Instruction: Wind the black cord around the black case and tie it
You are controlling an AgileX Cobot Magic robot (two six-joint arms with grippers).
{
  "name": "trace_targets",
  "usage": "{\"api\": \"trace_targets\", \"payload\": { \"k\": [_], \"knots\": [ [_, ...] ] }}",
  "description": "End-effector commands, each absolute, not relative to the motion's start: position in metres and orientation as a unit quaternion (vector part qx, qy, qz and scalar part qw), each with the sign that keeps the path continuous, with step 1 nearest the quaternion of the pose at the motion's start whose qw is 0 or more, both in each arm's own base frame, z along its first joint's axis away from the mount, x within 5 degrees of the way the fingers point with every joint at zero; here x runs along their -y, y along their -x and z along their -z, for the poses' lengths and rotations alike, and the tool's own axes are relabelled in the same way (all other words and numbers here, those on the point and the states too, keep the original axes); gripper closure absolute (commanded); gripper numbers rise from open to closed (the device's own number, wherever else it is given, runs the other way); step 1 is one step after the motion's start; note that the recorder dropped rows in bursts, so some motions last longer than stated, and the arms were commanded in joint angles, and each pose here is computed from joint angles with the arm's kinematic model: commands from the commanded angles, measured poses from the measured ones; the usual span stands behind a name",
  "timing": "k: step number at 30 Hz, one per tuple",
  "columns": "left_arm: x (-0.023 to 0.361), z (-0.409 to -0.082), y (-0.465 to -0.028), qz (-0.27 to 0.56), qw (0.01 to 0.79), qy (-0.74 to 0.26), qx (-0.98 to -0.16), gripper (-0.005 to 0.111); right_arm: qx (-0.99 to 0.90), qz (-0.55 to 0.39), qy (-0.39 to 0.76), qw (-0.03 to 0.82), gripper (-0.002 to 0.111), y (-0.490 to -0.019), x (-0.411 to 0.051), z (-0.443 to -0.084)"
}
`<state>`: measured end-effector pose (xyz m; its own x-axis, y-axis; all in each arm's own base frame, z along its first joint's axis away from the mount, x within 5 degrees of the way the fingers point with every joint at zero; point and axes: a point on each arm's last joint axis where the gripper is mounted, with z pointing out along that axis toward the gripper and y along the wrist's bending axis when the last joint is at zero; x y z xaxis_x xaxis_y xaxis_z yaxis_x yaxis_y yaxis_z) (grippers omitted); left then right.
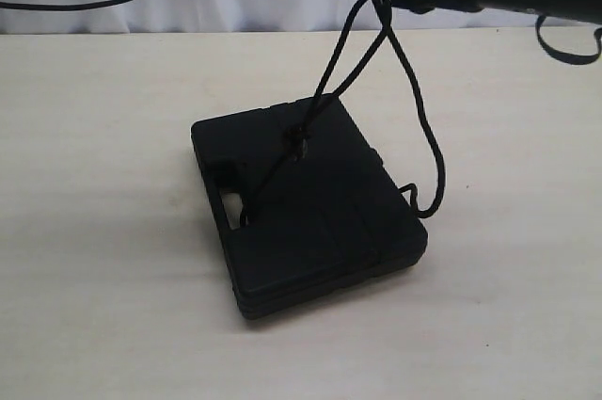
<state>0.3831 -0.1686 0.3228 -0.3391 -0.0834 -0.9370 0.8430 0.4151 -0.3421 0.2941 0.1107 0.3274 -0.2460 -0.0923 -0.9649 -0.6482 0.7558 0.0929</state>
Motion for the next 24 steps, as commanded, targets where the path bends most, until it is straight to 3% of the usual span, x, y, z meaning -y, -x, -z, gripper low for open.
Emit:
{"api": "trace_targets", "payload": {
  "k": [1,4,7,12,14,17,21,22,24],
  "knots": [
    [0.17,-0.329,-0.382,0.465,0.508,-0.279,-0.669,0.107,-0.752,-0.254,0.267,0.546,0.06,-0.308,-0.117,-0.315],
    [0.17,-0.329,-0.382,0.465,0.508,-0.279,-0.669,0.107,-0.751,-0.254,0.267,0.547,0.076,-0.314,-0.118,-0.316],
    [0.169,-0.329,-0.383,0.463,0.509,-0.278,-0.671,0.107,-0.746,-0.254,0.263,0.556,0.103,-0.316,-0.119,-0.322],
    [0.169,-0.324,-0.383,0.442,0.504,-0.295,-0.681,0.1,-0.744,-0.253,0.251,0.565,0.104,-0.318,-0.118,-0.33],
    [0.162,-0.323,-0.383,0.421,0.502,-0.31,-0.69,0.079,-0.771,-0.235,0.179,0.565,0.104,-0.325,-0.104,-0.33],
    [0.14,-0.328,-0.381,0.389,0.482,-0.312,-0.721,0.063,-0.772,-0.216,0.123,0.584,0.104,-0.331,-0.073,-0.339],
    [0.1,-0.29,-0.375,0.253,0.308,-0.296,-0.868,0.058,-0.786,-0.202,-0.01,0.584,0.104,-0.34,-0.014,-0.339],
    [0.087,-0.27,-0.372,0.195,0.228,-0.264,-0.916,0.058,-0.794,-0.191,-0.022,0.577,0.104,-0.344,-0.004,-0.332],
    [0.078,-0.247,-0.368,0.164,0.163,-0.202,-0.952,0.058,-0.802,-0.177,-0.04,0.569,0.104,-0.35,0.006,-0.322]
  ]
}}
